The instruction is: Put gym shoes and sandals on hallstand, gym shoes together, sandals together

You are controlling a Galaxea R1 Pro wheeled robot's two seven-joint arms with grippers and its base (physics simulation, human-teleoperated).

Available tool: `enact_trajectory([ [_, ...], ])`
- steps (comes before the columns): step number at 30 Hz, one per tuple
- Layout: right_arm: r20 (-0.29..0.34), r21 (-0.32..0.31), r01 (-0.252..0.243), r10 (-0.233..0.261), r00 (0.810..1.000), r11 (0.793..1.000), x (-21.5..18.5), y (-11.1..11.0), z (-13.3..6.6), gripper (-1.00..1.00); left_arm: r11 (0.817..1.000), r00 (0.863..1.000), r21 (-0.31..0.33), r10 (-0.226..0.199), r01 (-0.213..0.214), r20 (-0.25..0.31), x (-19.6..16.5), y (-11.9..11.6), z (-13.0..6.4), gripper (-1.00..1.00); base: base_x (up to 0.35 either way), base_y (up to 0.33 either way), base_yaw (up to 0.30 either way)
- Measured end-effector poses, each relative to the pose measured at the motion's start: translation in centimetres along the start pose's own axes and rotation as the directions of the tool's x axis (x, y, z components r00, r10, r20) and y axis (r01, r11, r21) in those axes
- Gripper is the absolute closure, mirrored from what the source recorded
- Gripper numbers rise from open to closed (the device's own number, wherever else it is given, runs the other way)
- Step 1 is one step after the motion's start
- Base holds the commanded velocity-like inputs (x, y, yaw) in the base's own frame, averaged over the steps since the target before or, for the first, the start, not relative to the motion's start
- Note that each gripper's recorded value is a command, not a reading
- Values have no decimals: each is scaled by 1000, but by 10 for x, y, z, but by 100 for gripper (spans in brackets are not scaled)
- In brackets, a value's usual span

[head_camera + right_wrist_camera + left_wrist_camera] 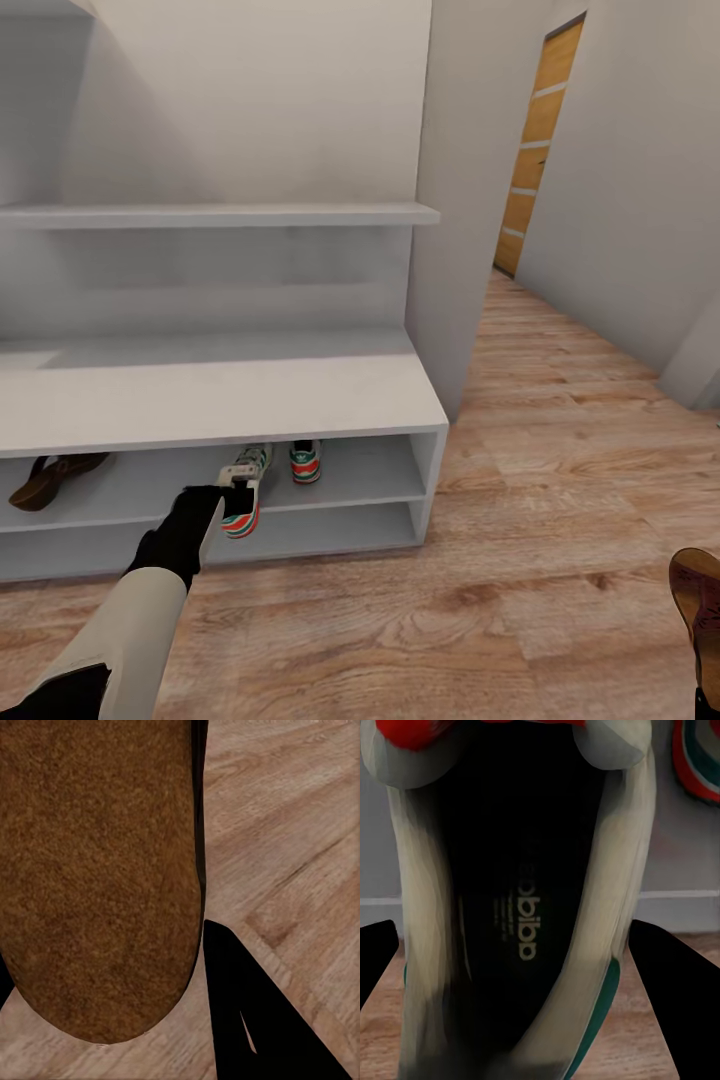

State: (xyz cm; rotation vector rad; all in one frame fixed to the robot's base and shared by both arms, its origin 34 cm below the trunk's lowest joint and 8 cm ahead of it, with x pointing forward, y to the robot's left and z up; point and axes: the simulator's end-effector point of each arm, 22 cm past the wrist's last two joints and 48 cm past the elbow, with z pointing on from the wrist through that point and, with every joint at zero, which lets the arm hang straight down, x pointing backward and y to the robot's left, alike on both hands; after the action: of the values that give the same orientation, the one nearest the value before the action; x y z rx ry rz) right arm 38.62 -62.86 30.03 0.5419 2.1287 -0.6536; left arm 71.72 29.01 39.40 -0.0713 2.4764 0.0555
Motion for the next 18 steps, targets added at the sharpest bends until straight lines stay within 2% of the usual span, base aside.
enact_trajectory([
  [5,0,0,0,0,1000,1000,0,0,0,100,1000,1000,1,1,-1,-8,4,-1,1,100,218,0,0],
  [13,0,0,0,0,1000,1000,0,0,0,100,1000,1000,2,1,-1,-11,5,-1,2,100,41,0,0],
  [18,0,0,0,0,1000,1000,0,0,0,100,1000,1000,1,2,-2,-11,5,-1,1,100,226,0,0],
])
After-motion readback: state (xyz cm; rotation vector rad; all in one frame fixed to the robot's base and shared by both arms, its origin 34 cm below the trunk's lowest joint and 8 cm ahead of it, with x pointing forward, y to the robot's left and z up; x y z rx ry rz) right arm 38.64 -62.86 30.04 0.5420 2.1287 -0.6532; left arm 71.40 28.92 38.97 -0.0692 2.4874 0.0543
